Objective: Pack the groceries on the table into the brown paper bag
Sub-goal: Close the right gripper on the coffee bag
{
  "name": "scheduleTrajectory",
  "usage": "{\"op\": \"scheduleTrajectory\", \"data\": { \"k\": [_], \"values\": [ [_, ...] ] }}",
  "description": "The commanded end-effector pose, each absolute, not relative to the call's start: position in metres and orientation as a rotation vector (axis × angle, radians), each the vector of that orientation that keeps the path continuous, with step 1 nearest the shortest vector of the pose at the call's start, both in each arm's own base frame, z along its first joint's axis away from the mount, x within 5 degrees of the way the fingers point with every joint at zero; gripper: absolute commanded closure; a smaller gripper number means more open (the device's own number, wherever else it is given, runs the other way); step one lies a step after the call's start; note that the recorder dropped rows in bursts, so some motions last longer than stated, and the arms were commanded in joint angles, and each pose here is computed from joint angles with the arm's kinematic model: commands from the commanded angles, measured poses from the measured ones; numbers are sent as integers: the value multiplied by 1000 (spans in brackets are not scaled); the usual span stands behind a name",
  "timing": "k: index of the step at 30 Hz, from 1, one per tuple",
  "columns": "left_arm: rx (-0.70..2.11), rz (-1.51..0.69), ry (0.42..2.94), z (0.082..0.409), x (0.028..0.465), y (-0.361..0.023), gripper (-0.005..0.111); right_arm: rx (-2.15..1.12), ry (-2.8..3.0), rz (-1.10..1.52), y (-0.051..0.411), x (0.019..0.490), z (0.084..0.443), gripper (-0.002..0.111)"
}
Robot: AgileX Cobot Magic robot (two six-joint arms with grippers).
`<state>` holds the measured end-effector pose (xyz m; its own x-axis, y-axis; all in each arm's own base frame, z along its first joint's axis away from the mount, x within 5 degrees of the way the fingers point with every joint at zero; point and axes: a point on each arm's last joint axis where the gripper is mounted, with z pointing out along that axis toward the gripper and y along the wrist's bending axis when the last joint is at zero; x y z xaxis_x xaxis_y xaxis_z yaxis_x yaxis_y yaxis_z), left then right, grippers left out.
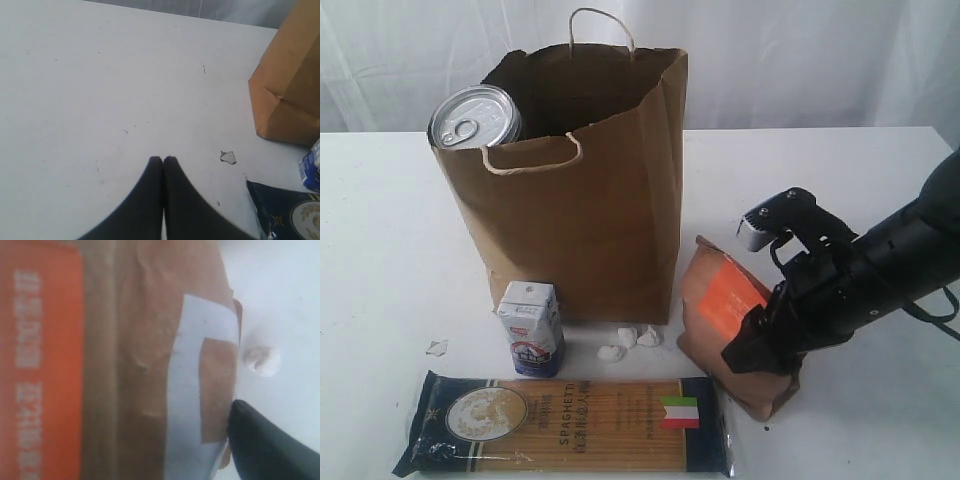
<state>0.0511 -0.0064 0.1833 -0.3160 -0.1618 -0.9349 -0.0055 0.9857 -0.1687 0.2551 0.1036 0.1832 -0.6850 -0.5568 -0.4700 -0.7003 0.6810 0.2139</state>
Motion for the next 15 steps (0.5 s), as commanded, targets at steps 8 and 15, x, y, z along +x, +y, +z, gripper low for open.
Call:
{"op": "scheduleTrajectory", "data": {
  "k": [8, 15],
  "values": [
    [-132, -165, 1874, 183, 51, -6, 107, -925, 2571, 535, 102, 255, 180, 92],
    [-133, -167, 1872, 183, 51, -6, 107, -963, 2545, 612, 105, 246, 206, 108]
  ]
}}
